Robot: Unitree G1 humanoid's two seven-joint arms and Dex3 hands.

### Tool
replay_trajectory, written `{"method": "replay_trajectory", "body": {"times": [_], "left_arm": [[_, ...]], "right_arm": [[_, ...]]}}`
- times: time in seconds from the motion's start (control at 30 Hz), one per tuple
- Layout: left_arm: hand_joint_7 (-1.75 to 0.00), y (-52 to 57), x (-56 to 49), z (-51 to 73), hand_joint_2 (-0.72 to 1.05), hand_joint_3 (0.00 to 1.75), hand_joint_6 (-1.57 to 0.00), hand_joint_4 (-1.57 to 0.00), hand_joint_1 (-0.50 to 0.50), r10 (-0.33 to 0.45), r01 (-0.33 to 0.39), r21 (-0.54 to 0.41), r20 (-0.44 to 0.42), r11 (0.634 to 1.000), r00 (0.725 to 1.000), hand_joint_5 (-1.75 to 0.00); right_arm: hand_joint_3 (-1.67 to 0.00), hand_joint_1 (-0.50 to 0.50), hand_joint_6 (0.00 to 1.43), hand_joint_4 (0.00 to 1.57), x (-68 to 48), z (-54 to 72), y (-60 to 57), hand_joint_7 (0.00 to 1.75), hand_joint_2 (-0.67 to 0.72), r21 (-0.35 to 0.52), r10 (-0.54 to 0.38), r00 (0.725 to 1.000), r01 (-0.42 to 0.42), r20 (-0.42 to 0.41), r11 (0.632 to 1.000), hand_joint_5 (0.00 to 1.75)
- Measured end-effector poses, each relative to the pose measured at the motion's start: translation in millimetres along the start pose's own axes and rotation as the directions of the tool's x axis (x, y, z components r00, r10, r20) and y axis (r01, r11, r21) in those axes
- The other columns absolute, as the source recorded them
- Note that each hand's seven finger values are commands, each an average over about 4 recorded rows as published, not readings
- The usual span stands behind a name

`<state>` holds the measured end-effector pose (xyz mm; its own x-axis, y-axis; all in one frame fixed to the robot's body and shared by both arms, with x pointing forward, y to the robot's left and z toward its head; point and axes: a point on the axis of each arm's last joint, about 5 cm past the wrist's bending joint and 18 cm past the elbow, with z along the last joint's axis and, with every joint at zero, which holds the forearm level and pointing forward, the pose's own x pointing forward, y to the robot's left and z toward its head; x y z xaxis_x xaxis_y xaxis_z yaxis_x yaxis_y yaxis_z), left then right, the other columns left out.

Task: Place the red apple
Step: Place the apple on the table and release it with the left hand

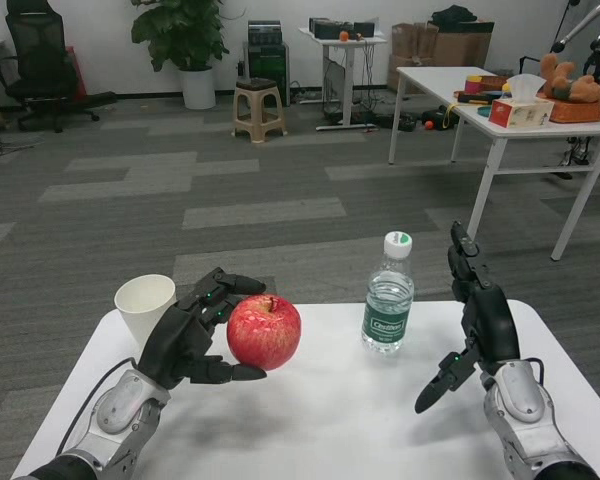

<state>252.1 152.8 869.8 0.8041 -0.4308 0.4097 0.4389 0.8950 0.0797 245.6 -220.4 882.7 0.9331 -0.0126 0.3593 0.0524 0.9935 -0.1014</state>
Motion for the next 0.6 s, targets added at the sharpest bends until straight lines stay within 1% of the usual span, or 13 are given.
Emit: {"method": "replay_trajectory", "body": {"times": [0.03, 0.17, 0.23, 0.33, 0.37, 0.4, 0.5, 0.6], "left_arm": [[-1.33, 0.3, -0.5, -1.5, 0.87, 0.00, -1.11, -0.90, -0.26, -0.006, 0.006, 0.004, -0.023, 1.000, 1.000, -1.75], [-1.33, 1.1, -2.8, -7.2, 0.87, 0.00, -1.12, -0.81, -0.25, -0.033, 0.034, 0.007, -0.118, 0.999, 0.992, -1.75], [-1.33, 0.6, -4.1, -10.4, 0.87, 0.00, -1.12, -0.79, -0.24, -0.063, 0.064, 0.001, -0.175, 0.998, 0.983, -1.75], [-1.33, -0.3, -6.0, -14.8, 0.87, 0.00, -1.11, -0.72, -0.26, -0.111, 0.113, -0.009, -0.254, 0.994, 0.961, -1.75], [-1.33, -0.6, -5.8, -15.3, 0.87, 0.00, -1.10, -0.71, -0.26, -0.126, 0.129, -0.007, -0.266, 0.992, 0.956, -1.75], [-1.33, -0.9, -4.3, -15.0, 0.87, 0.00, -1.10, -0.71, -0.26, -0.144, 0.149, 0.001, -0.269, 0.989, 0.952, -1.75], [-1.33, -1.8, 3.0, -12.8, 0.87, 0.00, -1.11, -0.69, -0.26, -0.202, 0.220, 0.036, -0.273, 0.975, 0.941, -1.75], [-1.33, -3.4, 9.0, -11.6, 0.87, 0.00, -1.13, -0.67, -0.26, -0.242, 0.265, 0.047, -0.281, 0.963, 0.929, -1.75]], "right_arm": [[0.00, -0.29, 0.00, 0.00, -0.2, -0.2, 0.3, 0.00, 0.72, 0.001, 0.000, 1.000, 0.000, -0.001, 1.000, 0.00], [0.00, -0.29, 0.00, 0.00, -0.3, -0.5, 0.7, 0.00, 0.72, 0.002, 0.000, 1.000, 0.000, -0.002, 1.000, 0.00], [0.00, -0.29, 0.00, 0.00, -0.3, -0.5, 0.8, 0.00, 0.72, 0.003, 0.000, 1.000, 0.000, -0.003, 1.000, 0.00], [0.00, -0.27, 0.00, 0.00, -0.4, -0.6, 1.2, 0.00, 0.72, 0.003, 0.001, 1.000, -0.001, -0.003, 1.000, 0.00], [0.00, -0.26, 0.00, 0.00, -0.4, -0.7, 1.3, 0.00, 0.72, 0.003, 0.001, 1.000, -0.001, -0.004, 1.000, 0.00], [0.00, -0.27, 0.00, 0.00, -0.4, -0.7, 1.3, 0.00, 0.72, 0.004, 0.002, 1.000, -0.002, -0.004, 1.000, 0.00], [0.00, -0.29, 0.00, 0.00, -0.6, -0.9, 2.1, 0.00, 0.72, 0.006, 0.002, 1.000, -0.002, -0.005, 1.000, 0.00], [0.00, -0.29, 0.00, 0.00, -0.9, -1.4, 2.6, 0.00, 0.71, 0.007, 0.002, 1.000, -0.002, -0.007, 1.000, 0.00]]}}
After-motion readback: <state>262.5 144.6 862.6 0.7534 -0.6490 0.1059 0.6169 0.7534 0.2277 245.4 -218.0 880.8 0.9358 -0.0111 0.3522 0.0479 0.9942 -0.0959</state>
